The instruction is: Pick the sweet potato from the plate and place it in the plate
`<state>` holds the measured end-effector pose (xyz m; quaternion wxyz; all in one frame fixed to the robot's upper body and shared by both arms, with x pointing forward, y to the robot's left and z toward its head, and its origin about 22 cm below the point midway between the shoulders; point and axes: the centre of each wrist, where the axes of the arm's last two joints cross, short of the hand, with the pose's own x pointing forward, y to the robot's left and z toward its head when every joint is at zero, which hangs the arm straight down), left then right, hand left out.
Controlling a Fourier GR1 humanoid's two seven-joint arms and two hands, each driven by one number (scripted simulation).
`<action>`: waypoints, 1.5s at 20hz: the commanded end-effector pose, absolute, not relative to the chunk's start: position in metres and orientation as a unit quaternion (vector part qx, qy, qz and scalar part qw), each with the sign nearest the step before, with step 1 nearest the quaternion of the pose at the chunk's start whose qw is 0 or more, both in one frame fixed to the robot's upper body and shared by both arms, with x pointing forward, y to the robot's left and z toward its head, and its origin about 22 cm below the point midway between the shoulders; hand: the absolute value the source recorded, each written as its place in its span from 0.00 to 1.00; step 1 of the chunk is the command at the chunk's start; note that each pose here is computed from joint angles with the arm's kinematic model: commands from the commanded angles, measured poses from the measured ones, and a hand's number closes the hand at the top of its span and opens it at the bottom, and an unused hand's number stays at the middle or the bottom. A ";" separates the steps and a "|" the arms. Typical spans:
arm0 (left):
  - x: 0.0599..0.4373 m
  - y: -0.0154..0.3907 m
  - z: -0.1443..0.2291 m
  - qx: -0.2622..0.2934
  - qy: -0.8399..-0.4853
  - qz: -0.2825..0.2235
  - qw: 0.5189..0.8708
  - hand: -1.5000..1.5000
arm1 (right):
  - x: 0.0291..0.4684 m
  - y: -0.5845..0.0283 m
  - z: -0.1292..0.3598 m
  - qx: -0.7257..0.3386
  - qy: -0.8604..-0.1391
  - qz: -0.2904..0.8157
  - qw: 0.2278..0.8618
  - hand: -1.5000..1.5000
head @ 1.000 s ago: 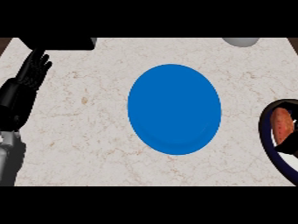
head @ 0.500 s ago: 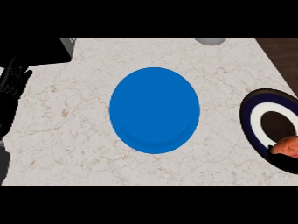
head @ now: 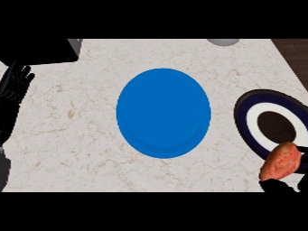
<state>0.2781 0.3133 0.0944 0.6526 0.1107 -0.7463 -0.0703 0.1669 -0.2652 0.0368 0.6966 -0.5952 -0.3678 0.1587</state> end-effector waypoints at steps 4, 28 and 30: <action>0.278 0.301 0.093 0.080 -0.754 -0.091 0.646 0.50 | 0.130 -0.189 0.118 -0.576 -0.503 0.063 0.642 1.00; 0.302 0.274 0.103 0.048 -0.768 -0.114 0.628 0.50 | 0.270 -0.084 0.135 -0.556 -0.489 0.066 0.669 1.00; 0.303 0.260 0.100 0.048 -0.761 -0.113 0.637 0.50 | 0.289 -0.084 0.148 -0.557 -0.480 0.075 0.674 1.00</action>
